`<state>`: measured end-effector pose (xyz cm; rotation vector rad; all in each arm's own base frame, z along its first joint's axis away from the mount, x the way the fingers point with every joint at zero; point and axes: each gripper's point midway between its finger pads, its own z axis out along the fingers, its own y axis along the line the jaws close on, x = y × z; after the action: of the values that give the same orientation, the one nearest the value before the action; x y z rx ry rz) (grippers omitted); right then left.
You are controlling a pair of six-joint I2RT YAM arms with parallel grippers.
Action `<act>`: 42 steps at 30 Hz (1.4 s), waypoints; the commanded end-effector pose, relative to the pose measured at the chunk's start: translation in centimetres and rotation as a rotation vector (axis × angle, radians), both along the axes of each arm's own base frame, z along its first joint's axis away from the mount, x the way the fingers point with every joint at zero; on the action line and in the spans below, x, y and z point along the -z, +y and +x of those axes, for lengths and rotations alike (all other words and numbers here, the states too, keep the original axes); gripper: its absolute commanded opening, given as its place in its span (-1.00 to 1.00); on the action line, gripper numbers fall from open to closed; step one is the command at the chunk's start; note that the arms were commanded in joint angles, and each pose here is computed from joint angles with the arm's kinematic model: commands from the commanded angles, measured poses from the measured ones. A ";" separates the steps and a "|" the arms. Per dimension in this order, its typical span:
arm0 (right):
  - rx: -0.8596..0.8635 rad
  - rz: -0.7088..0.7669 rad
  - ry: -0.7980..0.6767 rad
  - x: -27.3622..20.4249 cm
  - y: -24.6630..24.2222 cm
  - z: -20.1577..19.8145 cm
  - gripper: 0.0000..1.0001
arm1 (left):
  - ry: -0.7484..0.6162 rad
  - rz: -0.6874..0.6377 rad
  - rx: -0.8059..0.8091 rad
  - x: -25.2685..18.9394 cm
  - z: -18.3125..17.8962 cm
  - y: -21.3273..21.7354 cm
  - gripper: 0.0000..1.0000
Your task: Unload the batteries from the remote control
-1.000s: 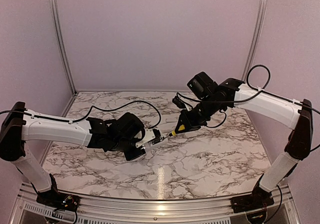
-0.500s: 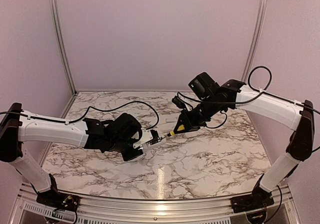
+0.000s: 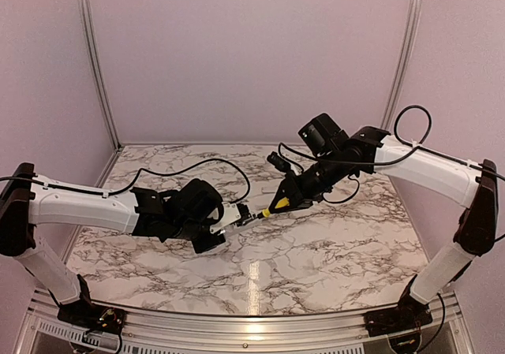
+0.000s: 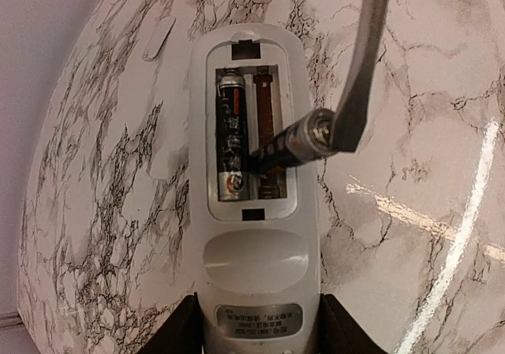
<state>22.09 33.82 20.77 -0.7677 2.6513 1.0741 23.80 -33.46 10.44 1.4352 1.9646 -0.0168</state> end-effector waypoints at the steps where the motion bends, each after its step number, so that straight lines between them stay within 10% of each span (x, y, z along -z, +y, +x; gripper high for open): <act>1: -0.012 0.034 -0.013 -0.7 0.6 -0.2 -1.00 | -0.063 -0.125 0.009 -3.3 0.7 -1.9 -1.00; 42: 0.004 0.030 0.011 0.2 -0.3 -1.2 -1.00 | 0.022 -0.150 -0.034 -1.1 0.0 -1.8 -1.00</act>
<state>21.37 33.54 19.67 -0.7486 2.6749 1.0906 24.08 -34.57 11.58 1.3376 1.9641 -0.0986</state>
